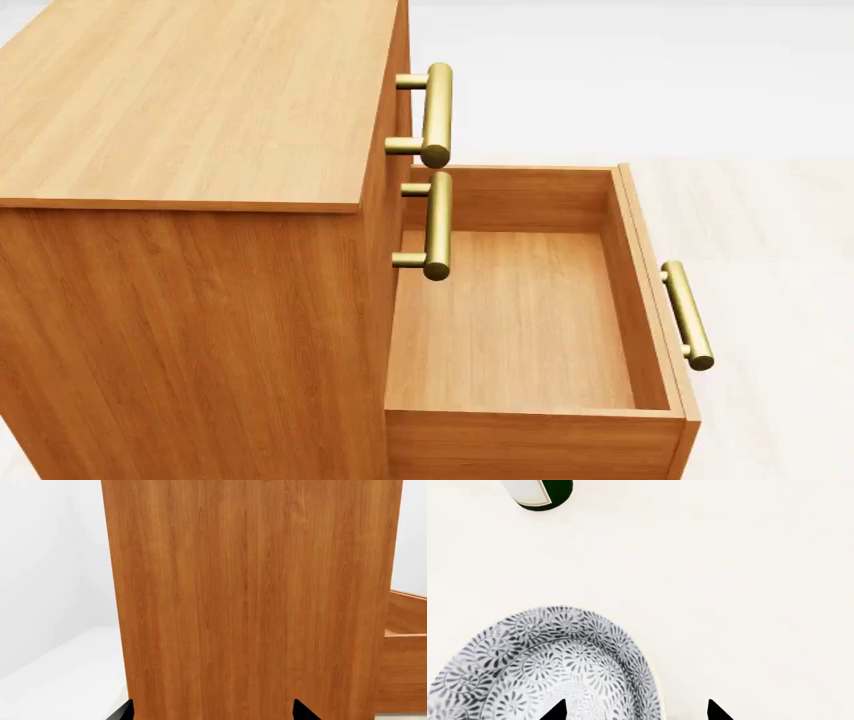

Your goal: Put the bowl in the bottom drawer of the cabinet and close it.

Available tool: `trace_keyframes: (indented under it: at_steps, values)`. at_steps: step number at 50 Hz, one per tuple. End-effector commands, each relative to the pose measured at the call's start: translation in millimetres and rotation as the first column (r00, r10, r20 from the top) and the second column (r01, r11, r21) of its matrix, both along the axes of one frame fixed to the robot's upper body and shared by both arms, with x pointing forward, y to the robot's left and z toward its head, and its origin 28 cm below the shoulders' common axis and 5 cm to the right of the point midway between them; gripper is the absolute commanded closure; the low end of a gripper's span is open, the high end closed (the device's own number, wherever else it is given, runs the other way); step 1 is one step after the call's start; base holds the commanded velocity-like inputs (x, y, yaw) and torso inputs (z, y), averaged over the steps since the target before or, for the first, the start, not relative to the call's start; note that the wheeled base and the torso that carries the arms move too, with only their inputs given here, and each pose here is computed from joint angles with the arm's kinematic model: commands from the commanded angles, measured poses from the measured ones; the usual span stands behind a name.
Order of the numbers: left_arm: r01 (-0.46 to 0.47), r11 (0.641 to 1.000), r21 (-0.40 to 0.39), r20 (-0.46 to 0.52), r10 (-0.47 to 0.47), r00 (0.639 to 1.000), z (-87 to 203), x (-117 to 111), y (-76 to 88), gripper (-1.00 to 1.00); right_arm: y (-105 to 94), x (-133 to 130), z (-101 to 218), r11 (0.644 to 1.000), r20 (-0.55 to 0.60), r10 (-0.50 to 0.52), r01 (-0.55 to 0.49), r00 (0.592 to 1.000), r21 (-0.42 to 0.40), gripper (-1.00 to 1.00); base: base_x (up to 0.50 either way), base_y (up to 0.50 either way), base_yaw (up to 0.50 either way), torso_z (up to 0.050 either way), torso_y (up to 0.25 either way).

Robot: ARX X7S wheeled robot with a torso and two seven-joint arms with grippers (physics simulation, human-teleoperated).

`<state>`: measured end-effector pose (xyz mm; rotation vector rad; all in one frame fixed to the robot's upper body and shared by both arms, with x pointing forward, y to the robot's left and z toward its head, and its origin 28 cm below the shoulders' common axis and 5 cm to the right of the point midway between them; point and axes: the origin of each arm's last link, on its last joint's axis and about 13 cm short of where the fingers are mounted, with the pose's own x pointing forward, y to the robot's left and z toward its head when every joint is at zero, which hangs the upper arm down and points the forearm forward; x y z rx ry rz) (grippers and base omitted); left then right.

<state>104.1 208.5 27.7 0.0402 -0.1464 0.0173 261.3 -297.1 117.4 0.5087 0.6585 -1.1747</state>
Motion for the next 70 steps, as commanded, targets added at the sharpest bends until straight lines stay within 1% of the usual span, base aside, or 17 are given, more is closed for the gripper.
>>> trace_keyframes:
  at_steps: [1,8,13,14,23,29,30,35,38,40,41,50,56,58,61,68,70]
  values:
    - [-0.001,1.000,0.000,0.000,0.001,1.000,-6,0,0.3,-1.00,-1.0,-1,-1,0.999,0.010,-0.002,0.001,1.000,0.046,-1.00,0.00,0.00,0.00,0.000,0.000]
    - [-0.001,1.000,0.001,-0.001,0.001,1.000,-7,0,0.1,-1.00,-3.5,2,-2,0.999,0.011,-0.007,0.006,1.000,0.054,-1.00,0.00,0.00,0.00,0.000,0.000]
    - [-0.002,1.000,0.000,0.000,0.002,1.000,-7,0,0.0,-1.00,-3.0,4,-3,0.998,0.012,0.000,-0.001,1.000,0.068,-1.00,0.00,0.00,0.00,0.000,0.000]
    - [-0.002,1.000,0.000,0.000,0.002,1.000,-7,0,0.0,-1.00,-2.8,5,-3,0.996,0.016,0.006,-0.007,1.000,0.089,-1.00,0.00,0.00,0.00,0.000,0.000]
    - [-0.003,1.000,-0.001,0.000,0.003,1.000,-7,0,0.1,-1.00,-3.0,8,-4,0.994,0.019,0.016,-0.018,1.000,0.109,-1.00,0.00,0.00,0.00,0.000,0.000]
    - [-0.003,1.000,0.000,-0.001,0.003,1.000,-7,1,0.2,-1.00,-3.5,8,-7,0.995,0.018,0.017,-0.018,1.000,0.102,-1.00,0.00,0.00,0.00,0.000,0.000]
    - [-0.003,1.000,0.000,-0.001,0.003,1.000,-7,1,0.2,-1.00,-3.7,8,-8,0.996,0.015,0.018,-0.019,1.000,0.086,-1.00,0.00,0.00,0.00,0.000,0.000]
    - [-0.003,1.000,0.000,-0.001,0.003,1.000,-7,1,0.2,-1.00,-3.3,7,-7,0.996,0.018,0.020,-0.022,1.000,0.086,-1.00,0.00,0.00,0.00,0.000,0.000]
    - [-0.003,1.000,0.001,-0.001,0.003,1.000,-7,1,0.1,-1.00,-3.0,8,-7,0.998,0.017,0.030,-0.031,0.999,0.052,-1.00,0.00,0.00,0.00,0.000,0.000]
    - [-0.003,1.000,0.001,-0.001,0.003,1.000,-6,1,0.0,-1.00,-2.9,7,-7,0.998,0.013,0.027,-0.028,1.000,0.047,-1.00,0.00,0.00,0.00,0.000,0.000]
    - [-0.003,1.000,0.002,-0.001,0.003,1.000,-6,1,-0.1,-1.00,-2.7,7,-6,0.999,0.003,0.028,-0.028,1.000,0.025,1.00,0.00,0.00,0.00,0.000,0.000]
    - [-0.003,1.000,0.004,-0.002,0.003,1.000,-6,1,-0.2,-1.00,-0.3,6,-2,0.997,0.063,0.077,-0.078,0.995,0.026,1.00,0.00,0.00,0.00,0.000,0.000]
    - [-0.003,1.000,0.004,-0.002,0.003,1.000,-6,1,0.0,-1.00,2.6,5,3,0.994,0.103,0.112,-0.113,0.988,-0.001,1.00,0.00,0.00,0.00,0.000,0.000]
    - [-0.003,1.000,0.003,-0.001,0.003,1.000,0,0,-0.1,-1.00,3.5,6,3,0.993,0.111,0.118,-0.118,0.987,-0.004,1.00,0.00,0.00,0.00,0.000,0.000]
    - [-0.004,1.000,0.002,-0.001,0.004,1.000,-6,0,0.1,-1.00,5.2,6,6,0.991,0.131,0.134,-0.132,0.982,-0.021,1.00,0.00,0.00,0.00,0.000,0.000]
    - [-0.003,1.000,0.000,0.000,0.003,1.000,-6,0,0.1,-1.00,10.8,6,23,0.974,0.193,0.206,-0.183,0.959,-0.130,1.00,0.00,0.00,0.00,0.000,0.000]
    - [-0.003,1.000,0.000,0.001,0.003,1.000,3,0,-0.3,-1.00,11.9,6,28,0.967,0.208,0.230,-0.200,0.951,-0.160,1.00,0.00,0.00,0.00,0.000,0.000]
